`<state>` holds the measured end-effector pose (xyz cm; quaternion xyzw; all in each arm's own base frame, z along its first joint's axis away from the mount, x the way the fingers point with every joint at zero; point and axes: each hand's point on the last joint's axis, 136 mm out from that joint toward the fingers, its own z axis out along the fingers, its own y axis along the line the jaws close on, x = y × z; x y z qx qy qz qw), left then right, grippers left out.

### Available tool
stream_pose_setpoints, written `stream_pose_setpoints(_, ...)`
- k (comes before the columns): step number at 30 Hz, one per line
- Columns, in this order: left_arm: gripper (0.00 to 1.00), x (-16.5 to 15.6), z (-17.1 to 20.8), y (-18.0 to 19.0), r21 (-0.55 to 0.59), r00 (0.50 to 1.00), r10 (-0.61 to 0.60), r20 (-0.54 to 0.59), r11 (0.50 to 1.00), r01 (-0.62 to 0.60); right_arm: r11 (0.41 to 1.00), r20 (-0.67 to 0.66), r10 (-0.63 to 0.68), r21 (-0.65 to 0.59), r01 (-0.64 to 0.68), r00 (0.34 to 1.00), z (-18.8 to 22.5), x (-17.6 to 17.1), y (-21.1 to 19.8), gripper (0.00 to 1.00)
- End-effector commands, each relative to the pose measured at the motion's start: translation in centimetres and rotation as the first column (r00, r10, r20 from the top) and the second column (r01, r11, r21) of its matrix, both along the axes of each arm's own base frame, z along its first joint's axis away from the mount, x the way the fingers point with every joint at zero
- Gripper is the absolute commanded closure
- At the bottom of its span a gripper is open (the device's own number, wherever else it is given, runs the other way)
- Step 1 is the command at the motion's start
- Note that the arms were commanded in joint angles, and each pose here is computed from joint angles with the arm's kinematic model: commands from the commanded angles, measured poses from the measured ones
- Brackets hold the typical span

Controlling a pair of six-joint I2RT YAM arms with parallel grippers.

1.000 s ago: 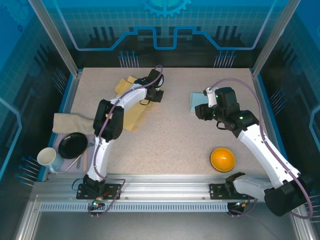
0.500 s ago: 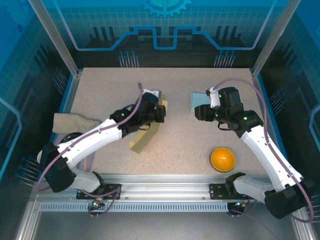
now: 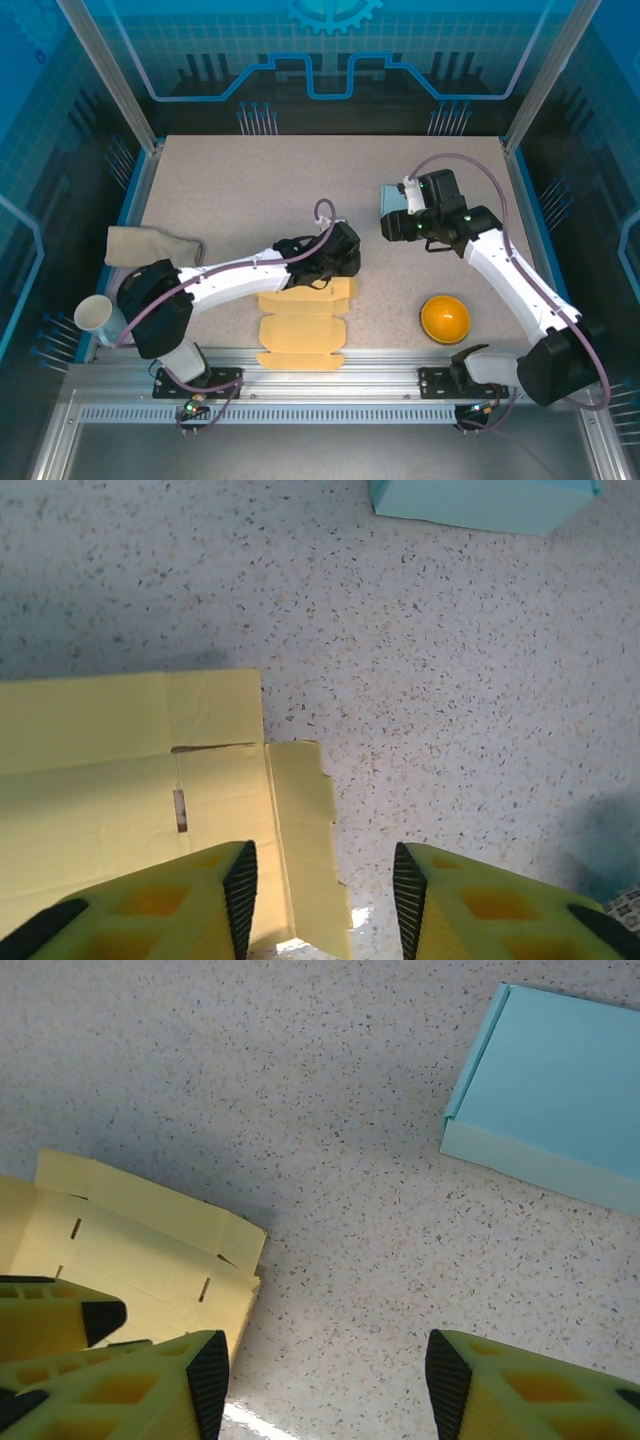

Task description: Fold the paper box

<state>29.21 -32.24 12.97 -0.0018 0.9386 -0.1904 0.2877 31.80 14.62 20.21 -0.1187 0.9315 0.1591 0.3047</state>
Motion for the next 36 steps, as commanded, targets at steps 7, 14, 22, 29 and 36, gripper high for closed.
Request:
stream_pose_setpoints(7, 0.53, 0.8, 5.2, 12.9, -0.061, 0.978, 0.202, 0.042, 0.978, -0.199, 0.936, -0.029, 0.34, -0.088, -0.341, 0.94, -1.8, 1.4, 5.9, 0.46)
stream_pose_setpoints(14, 0.38, -3.6, -0.4, 20.9, -0.026, 0.955, 0.25, -0.163, 0.966, -0.257, 0.874, -0.146, 0.477, -0.025, -0.486, 0.866, -6.1, 1.3, 11.8, 0.45)
stream_pose_setpoints(22, 0.28, -5.7, -6.3, 23.8, 0.01, 0.897, 0.331, -0.294, 0.939, -0.344, 0.821, -0.193, 0.562, 0.017, -0.57, 0.804, -7.9, 1.7, 14.6, 0.46)
stream_pose_setpoints(29, 0.37, -2.8, -7.0, 20.6, -0.13, 0.952, 0.192, -0.239, 0.965, -0.227, 0.788, -0.187, 0.609, 0.032, -0.615, 0.771, -8.1, 0.9, 14.8, 0.46)
stream_pose_setpoints(36, 1.0, -0.2, -5.5, 20.0, -0.135, 0.973, 0.161, -0.165, 0.974, -0.184, 0.735, -0.131, 0.668, -0.032, -0.677, 0.732, -6.4, 1.6, 14.6, 0.46)
